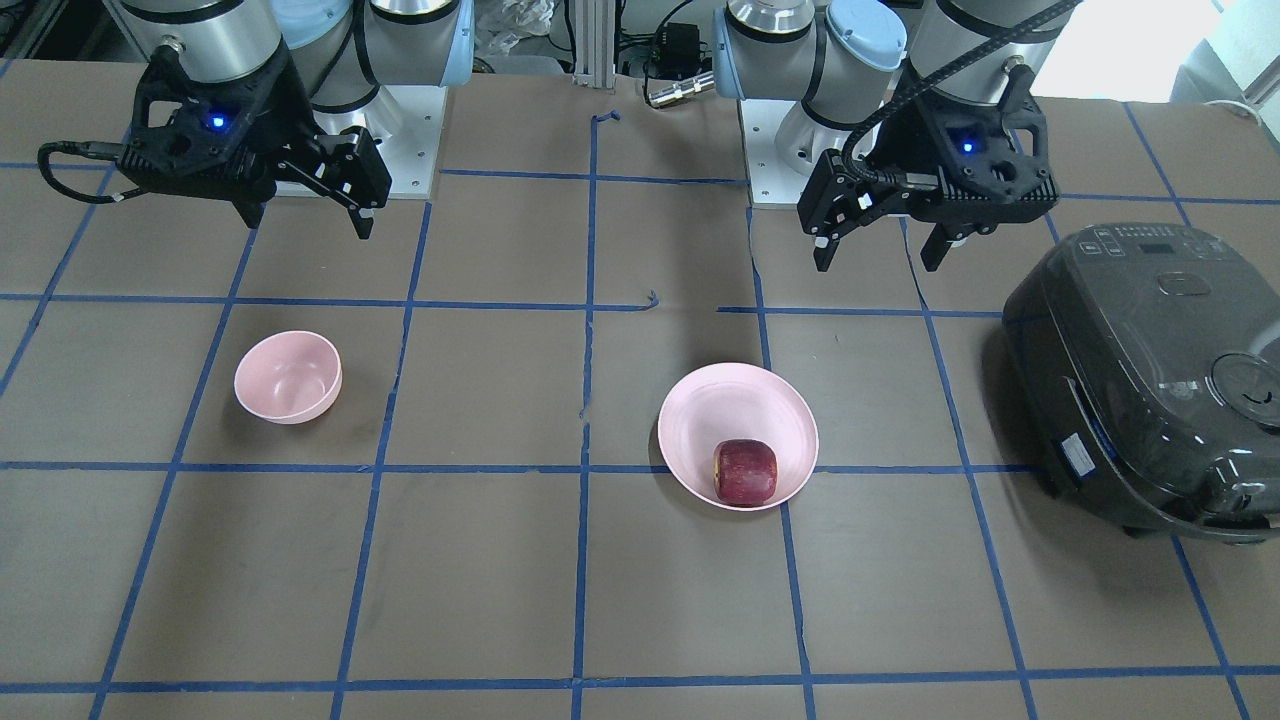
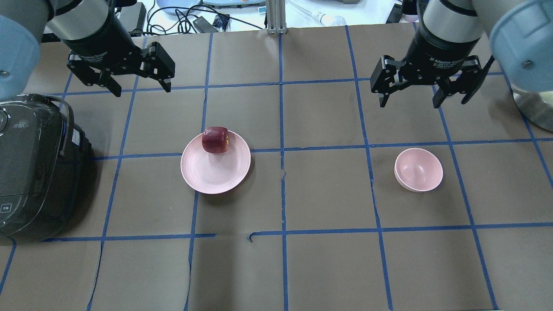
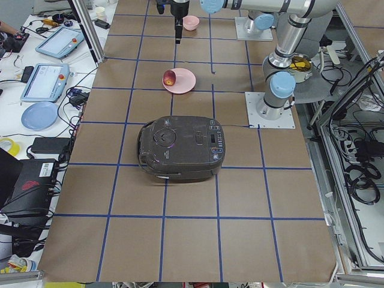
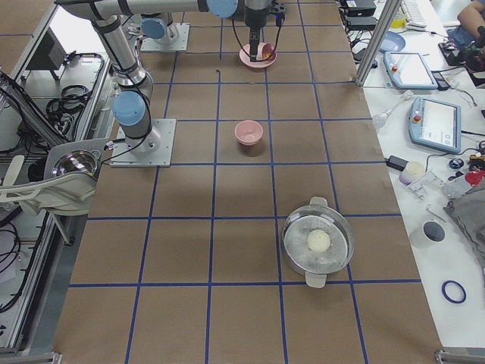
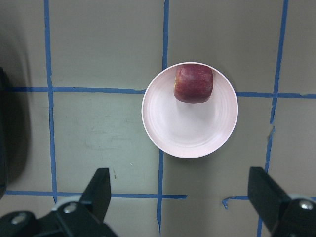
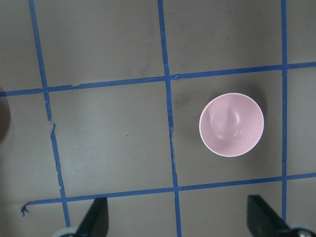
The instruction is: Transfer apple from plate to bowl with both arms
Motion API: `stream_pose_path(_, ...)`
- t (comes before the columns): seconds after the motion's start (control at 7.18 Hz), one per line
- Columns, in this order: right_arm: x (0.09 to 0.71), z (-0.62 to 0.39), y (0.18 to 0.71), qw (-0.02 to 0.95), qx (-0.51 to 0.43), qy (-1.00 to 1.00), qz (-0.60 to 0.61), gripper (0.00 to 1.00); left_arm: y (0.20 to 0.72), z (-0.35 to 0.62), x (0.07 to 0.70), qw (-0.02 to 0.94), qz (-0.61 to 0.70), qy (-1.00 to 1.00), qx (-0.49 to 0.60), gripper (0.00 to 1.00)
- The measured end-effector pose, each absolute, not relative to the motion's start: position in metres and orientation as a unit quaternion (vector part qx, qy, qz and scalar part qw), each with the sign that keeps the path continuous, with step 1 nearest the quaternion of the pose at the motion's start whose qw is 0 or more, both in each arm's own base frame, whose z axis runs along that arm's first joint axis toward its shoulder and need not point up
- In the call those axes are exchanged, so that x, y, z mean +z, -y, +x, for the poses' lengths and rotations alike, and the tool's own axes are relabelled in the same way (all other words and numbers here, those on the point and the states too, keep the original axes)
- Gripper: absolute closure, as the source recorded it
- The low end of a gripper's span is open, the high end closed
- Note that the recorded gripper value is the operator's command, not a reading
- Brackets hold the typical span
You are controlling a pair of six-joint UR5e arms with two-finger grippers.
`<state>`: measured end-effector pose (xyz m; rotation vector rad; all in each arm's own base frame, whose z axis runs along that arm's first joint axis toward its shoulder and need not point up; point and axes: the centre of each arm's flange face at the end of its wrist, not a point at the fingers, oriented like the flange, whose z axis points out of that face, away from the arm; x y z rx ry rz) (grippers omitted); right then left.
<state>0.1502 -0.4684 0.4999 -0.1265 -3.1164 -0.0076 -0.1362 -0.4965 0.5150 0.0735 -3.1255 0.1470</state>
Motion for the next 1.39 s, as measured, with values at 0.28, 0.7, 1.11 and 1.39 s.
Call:
stream_pose_path(0.28, 0.4997, 0.1513, 0.4679, 0.012, -0.003, 0.999, -0.036, 0.0, 0.4963, -0.1375, 0.5145, 0.007, 0.022, 0.999, 0.046, 0.0)
stream_pose_path(0.7, 0.5026, 0.1514, 0.4652, 0.01, -0.002, 1.0, -0.014, 0.0, 0.4956, -0.1381, 0.5142, 0.006, 0.022, 0.999, 0.046, 0.0)
stream_pose_path(1.11, 0.5063, 0.1506, 0.4617, 0.012, 0.0, 1.0, 0.028, 0.0, 0.4953, -0.1387, 0.5138, 0.006, 0.021, 0.999, 0.046, 0.0)
stream_pose_path(1.39, 0.5063, 0.1506, 0.4595, 0.012, -0.002, 0.999, 0.029, 0.0, 0.4953, -0.1386, 0.5134, 0.006, 0.021, 0.999, 0.045, 0.0)
